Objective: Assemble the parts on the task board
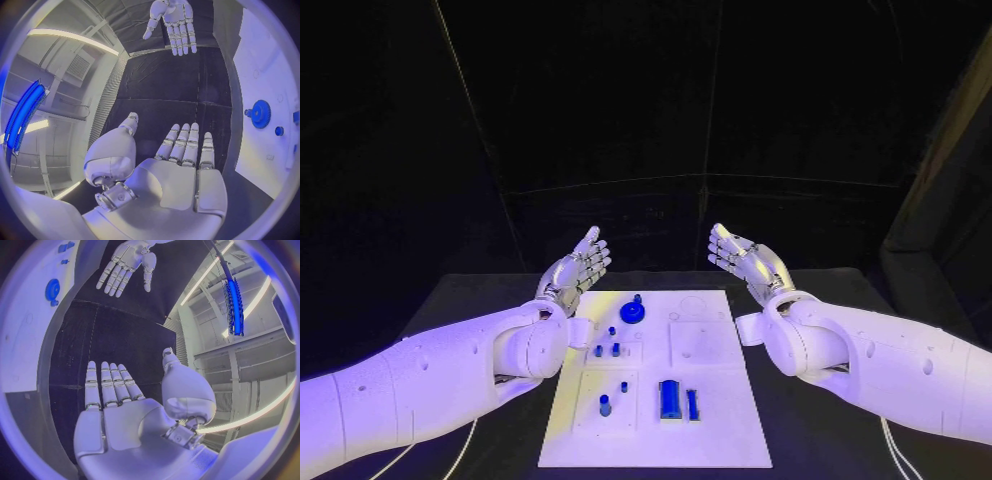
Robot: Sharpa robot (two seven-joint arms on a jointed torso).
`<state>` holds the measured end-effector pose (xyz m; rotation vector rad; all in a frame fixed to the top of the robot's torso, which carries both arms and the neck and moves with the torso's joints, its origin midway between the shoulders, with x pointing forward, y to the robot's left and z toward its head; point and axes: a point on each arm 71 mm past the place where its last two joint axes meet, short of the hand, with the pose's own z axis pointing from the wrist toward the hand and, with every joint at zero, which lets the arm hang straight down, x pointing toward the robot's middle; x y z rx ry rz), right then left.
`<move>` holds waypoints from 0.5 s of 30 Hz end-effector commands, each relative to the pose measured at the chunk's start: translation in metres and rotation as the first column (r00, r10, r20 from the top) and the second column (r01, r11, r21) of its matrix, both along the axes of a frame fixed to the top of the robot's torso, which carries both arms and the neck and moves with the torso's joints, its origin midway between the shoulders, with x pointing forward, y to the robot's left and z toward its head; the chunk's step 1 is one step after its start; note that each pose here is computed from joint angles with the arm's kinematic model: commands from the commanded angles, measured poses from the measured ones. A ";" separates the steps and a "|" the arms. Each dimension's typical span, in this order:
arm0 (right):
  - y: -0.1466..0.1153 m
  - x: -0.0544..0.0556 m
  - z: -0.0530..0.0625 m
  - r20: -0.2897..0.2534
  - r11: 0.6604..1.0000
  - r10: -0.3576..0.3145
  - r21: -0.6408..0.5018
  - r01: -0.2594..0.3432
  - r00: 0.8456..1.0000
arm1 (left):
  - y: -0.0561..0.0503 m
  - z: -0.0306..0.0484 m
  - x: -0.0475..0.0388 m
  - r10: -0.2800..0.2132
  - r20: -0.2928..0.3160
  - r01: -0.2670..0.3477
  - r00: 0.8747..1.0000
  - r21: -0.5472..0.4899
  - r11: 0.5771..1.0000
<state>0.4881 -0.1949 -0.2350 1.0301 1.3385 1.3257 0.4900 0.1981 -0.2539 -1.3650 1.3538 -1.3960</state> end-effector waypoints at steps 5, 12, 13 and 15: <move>0.001 -0.021 0.009 -0.047 0.984 -0.163 0.058 0.166 0.985 | -0.003 0.0226 -0.0205 0.121 0.131 -0.140 0.984 0.142 0.980; 0.002 -0.026 0.011 -0.058 0.982 -0.172 0.065 0.175 0.983 | -0.006 0.0297 -0.0283 0.137 0.154 -0.161 0.978 0.153 0.975; 0.002 -0.026 0.011 -0.058 0.982 -0.172 0.065 0.175 0.983 | -0.006 0.0297 -0.0283 0.137 0.154 -0.161 0.978 0.153 0.975; 0.002 -0.026 0.011 -0.058 0.982 -0.172 0.065 0.175 0.983 | -0.006 0.0297 -0.0283 0.137 0.154 -0.161 0.978 0.153 0.975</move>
